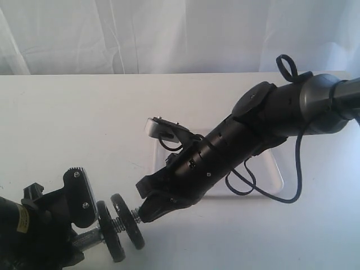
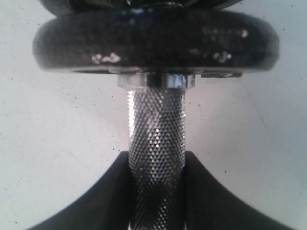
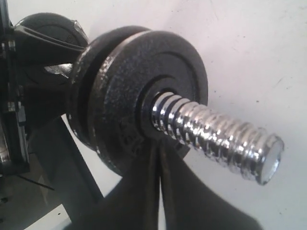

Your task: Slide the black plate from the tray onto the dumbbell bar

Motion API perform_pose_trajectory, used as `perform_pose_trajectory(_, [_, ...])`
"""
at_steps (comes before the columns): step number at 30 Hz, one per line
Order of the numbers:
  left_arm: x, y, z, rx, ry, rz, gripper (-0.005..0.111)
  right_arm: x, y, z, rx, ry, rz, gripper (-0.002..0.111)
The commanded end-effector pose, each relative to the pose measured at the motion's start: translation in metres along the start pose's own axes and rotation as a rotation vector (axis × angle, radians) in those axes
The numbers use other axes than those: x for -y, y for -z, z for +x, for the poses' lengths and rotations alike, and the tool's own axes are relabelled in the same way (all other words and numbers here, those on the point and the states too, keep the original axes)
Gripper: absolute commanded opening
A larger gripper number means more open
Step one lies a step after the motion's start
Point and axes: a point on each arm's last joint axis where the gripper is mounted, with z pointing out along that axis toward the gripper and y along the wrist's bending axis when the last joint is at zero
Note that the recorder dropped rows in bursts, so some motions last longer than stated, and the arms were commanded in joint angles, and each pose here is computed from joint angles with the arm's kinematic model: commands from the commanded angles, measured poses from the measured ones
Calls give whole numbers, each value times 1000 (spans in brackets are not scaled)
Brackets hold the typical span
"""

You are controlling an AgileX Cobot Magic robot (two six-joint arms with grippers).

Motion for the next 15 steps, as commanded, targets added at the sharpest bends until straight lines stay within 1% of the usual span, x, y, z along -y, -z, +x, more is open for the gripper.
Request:
perform_pose_trajectory(1, [-26, 29, -53, 562, 21, -272, 0, -5, -2, -1, 6, 8, 17, 0])
perform_pose_trajectory(8, [-26, 29, -53, 564, 21, -273, 0, -5, -23, 4, -58, 2, -2, 0])
perform_pose_trajectory(15, [-26, 29, -53, 564, 21, -273, 0, -13, -28, 0, -82, 27, -30, 0])
